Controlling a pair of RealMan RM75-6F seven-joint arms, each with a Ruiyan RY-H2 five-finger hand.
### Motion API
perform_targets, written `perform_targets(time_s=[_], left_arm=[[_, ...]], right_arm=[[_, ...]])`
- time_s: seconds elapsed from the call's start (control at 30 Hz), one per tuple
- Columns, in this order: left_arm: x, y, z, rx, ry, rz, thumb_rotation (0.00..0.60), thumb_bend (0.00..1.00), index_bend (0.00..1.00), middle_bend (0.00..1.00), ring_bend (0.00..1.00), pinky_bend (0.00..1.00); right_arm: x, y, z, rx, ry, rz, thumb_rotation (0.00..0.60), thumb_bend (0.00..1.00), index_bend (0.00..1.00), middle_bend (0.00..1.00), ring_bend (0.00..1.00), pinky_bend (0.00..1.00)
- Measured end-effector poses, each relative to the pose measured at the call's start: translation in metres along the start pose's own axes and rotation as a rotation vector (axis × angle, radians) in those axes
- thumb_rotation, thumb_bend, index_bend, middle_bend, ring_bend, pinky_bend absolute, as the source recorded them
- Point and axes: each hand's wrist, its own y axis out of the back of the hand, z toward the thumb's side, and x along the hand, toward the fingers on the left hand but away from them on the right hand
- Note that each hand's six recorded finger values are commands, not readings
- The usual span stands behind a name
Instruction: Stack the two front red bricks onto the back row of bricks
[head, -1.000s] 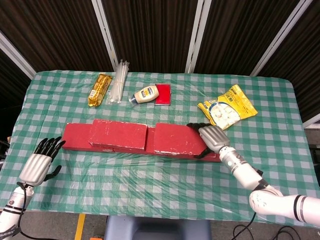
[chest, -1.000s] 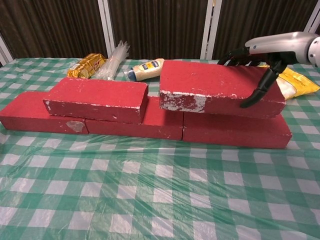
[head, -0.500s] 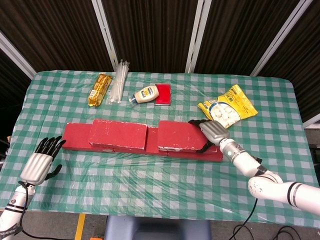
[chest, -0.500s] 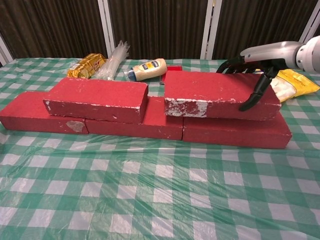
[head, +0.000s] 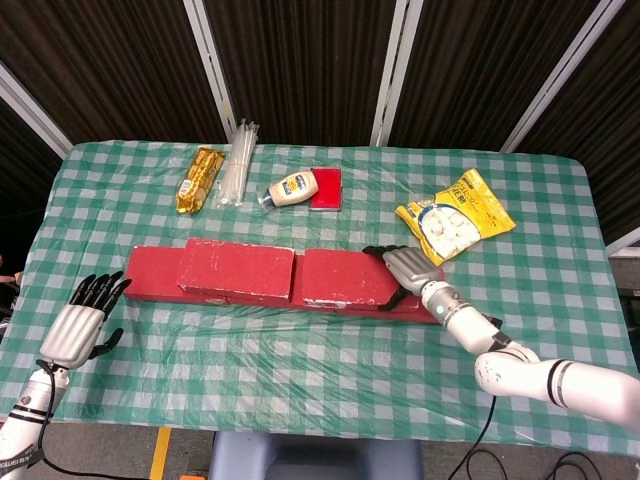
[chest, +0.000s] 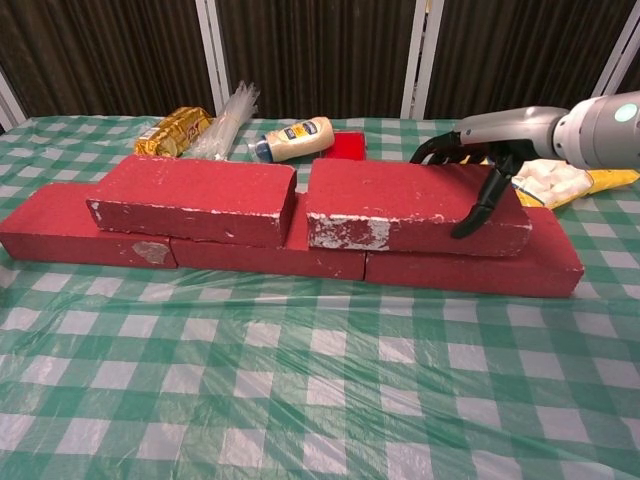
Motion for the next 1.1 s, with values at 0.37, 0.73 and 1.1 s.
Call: perform_targets(time_s=[0.37, 0.73, 1.1], left_arm=[[0.000, 0.000, 0.000, -0.004, -0.001, -0.005, 0.600, 0.39, 0.00, 0.00, 0.00, 0.00], [0.000, 0.000, -0.001, -0.005, -0.006, -0.006, 0.600, 0.39, 0.00, 0.00, 0.00, 0.00], [0.001, -0.001, -0.001, -0.004, -0.005, -0.011, 0.600, 0.39, 0.00, 0.00, 0.00, 0.00]], right_arm=[[-0.005, 0.001, 0.010, 0.020, -0.012, -0.027, 0.600, 0.12, 0.37, 0.33, 0.27, 0.41], [-0.009, -0.001, 0.019, 0.016, -0.025, -0.023, 0.600, 0.12, 0.35, 0.31, 0.24, 0.41], [-0.011, -0.002, 0.027, 0.021, -0.029, -0.017, 0.600, 0.12, 0.24, 0.28, 0.22, 0.41]])
